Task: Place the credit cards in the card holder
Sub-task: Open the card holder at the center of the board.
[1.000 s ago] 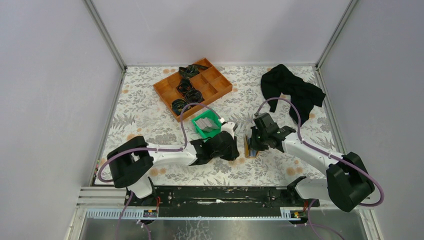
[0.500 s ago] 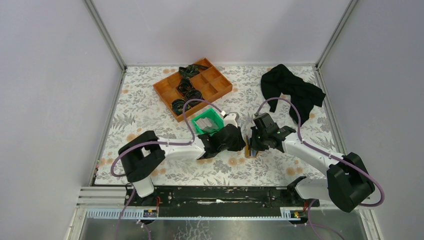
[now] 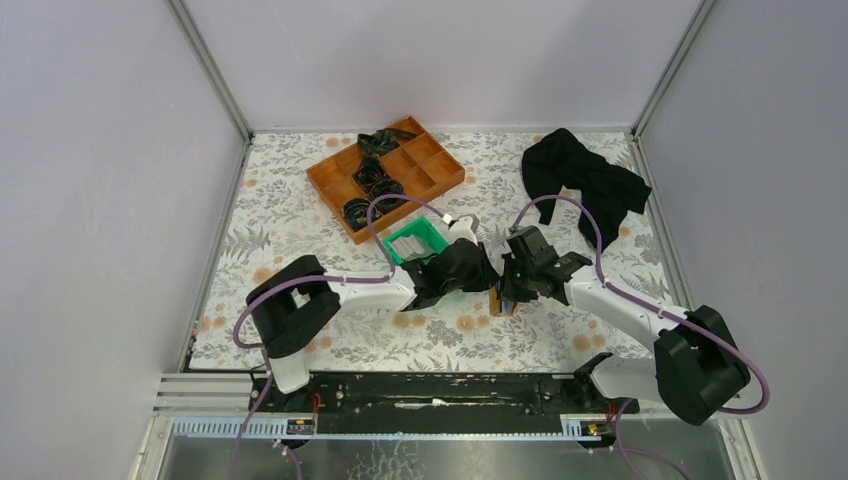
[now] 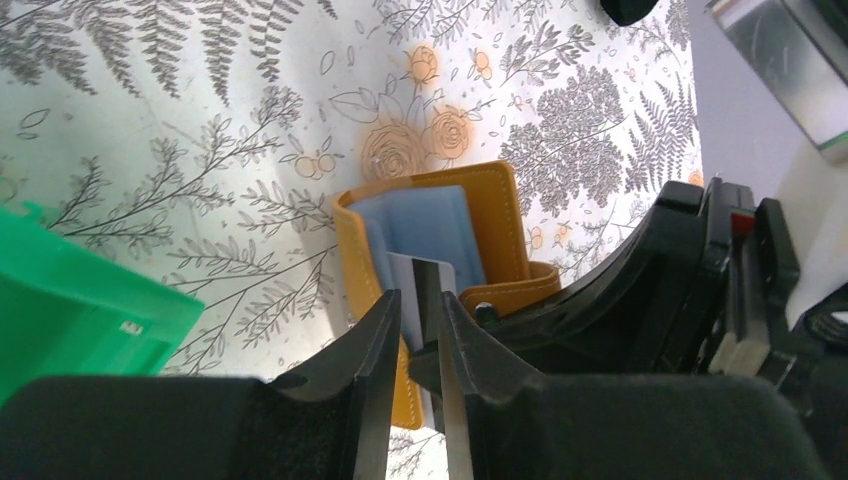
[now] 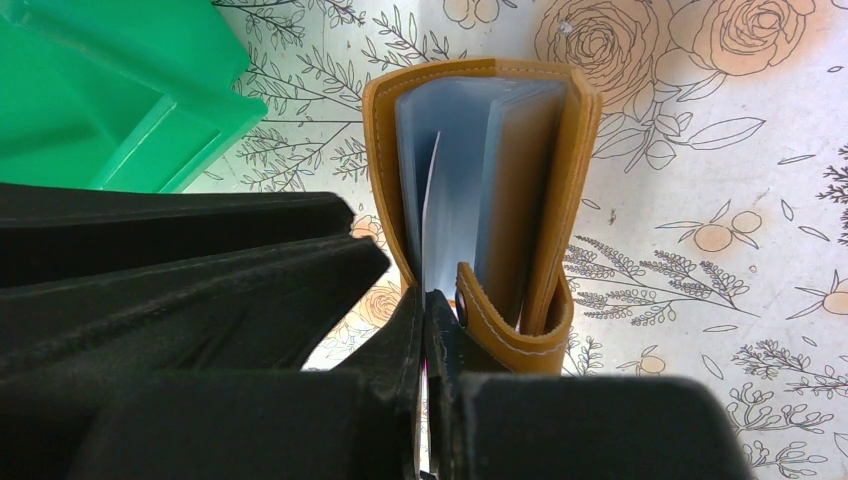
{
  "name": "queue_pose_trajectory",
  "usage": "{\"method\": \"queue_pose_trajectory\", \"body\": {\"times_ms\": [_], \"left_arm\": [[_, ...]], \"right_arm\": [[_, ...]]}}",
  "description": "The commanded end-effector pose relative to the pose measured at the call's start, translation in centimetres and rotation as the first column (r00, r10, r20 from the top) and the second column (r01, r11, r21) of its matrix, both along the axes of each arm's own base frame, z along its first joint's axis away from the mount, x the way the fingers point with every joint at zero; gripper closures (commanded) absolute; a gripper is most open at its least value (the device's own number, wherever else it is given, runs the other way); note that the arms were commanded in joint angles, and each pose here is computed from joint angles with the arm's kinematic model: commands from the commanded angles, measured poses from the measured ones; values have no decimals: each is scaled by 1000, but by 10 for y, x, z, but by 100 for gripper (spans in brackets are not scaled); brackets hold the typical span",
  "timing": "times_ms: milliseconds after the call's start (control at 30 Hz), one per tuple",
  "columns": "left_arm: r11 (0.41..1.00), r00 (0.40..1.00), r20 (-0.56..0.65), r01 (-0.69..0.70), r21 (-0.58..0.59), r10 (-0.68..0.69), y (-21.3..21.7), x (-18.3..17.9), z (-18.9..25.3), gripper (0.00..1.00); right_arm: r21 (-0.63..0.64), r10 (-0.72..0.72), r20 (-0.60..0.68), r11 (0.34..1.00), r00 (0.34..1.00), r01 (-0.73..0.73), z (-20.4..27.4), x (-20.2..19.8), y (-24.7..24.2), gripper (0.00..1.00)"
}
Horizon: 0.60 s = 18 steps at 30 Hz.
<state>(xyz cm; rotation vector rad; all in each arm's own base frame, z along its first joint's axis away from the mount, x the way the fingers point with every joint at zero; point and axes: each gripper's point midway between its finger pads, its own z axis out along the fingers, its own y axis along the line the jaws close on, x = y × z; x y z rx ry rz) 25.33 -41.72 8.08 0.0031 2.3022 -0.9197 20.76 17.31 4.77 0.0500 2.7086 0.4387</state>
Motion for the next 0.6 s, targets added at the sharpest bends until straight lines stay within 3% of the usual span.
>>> {"method": "queue_pose_trajectory", "body": {"times_ms": [0, 567], "left_arm": [[997, 1000, 23, 9, -80, -7, -20, 9, 17, 73], [997, 999, -21, 32, -75, -34, -31, 7, -1, 73]], "right_arm": [[-69, 19, -56, 997, 998, -23, -12, -18, -13, 100], [-64, 14, -60, 998, 998, -18, -14, -18, -12, 100]]}}
